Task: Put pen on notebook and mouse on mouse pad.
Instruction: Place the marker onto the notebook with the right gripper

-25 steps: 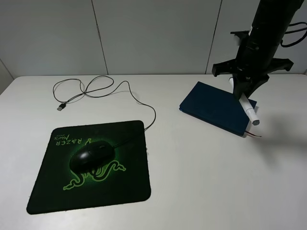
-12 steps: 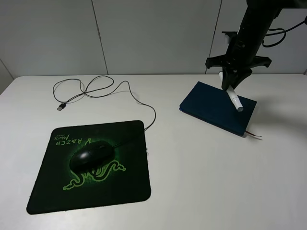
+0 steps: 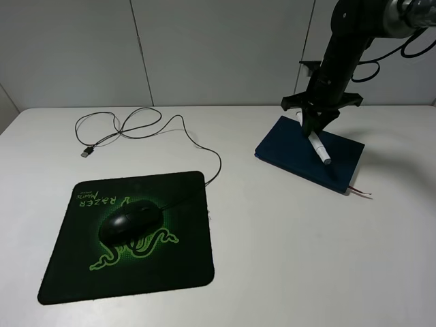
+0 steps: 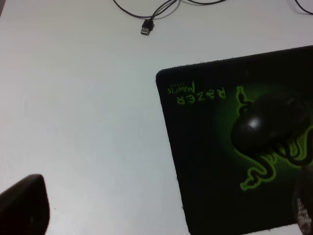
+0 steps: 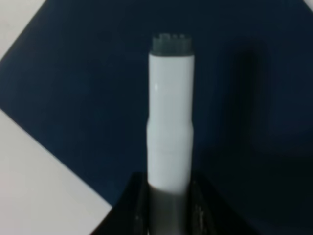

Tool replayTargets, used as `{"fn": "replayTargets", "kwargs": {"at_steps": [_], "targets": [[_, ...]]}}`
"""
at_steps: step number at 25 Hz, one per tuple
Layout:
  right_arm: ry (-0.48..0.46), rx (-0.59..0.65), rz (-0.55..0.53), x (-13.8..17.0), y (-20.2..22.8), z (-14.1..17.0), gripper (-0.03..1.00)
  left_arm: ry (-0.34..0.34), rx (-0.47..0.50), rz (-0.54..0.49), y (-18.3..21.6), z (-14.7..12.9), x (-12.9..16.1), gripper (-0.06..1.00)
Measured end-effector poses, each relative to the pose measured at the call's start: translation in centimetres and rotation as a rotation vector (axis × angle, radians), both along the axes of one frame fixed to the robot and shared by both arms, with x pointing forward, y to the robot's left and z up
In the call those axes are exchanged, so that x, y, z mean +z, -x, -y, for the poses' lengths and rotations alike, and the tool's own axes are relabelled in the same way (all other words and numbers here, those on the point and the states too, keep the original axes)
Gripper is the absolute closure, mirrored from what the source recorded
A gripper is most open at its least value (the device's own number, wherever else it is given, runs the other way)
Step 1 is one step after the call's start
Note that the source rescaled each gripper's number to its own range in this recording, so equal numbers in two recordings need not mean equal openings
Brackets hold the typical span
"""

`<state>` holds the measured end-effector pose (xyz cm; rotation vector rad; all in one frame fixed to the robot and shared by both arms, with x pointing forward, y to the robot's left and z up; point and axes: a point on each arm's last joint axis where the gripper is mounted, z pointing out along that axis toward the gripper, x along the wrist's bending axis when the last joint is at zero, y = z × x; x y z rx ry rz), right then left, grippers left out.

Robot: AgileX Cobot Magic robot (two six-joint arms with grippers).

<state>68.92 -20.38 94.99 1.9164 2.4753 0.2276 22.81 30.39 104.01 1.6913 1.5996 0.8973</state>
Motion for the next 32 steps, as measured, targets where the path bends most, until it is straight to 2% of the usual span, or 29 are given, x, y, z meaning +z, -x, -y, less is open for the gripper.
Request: {"fn": "replayTargets", "kwargs": {"at_steps": [8, 17, 25, 27, 30, 32], "targets": [[-0.004, 0.034, -0.012, -2.1, -0.6, 0.4, 0.97, 0.0, 0.0, 0.0, 0.0, 0.0, 0.0, -0.06], [-0.008, 0.018, -0.004, -2.1, -1.0, 1.9, 0.97, 0.0, 0.0, 0.0, 0.0, 0.0, 0.0, -0.06], [-0.006, 0.018, -0.003, -2.1, -1.0, 1.9, 0.95, 0.0, 0.0, 0.0, 0.0, 0.0, 0.0, -0.06], [-0.006, 0.018, -0.003, -2.1, -1.0, 1.9, 0.85, 0.0, 0.0, 0.0, 0.0, 0.0, 0.0, -0.06], [-0.006, 0.018, -0.003, -2.1, -1.0, 1.9, 0.5, 0.0, 0.0, 0.0, 0.0, 0.0, 0.0, -0.06], [-0.006, 0.018, -0.003, -2.1, -1.0, 1.9, 0.22, 0.0, 0.0, 0.0, 0.0, 0.0, 0.0, -0.06]]}}
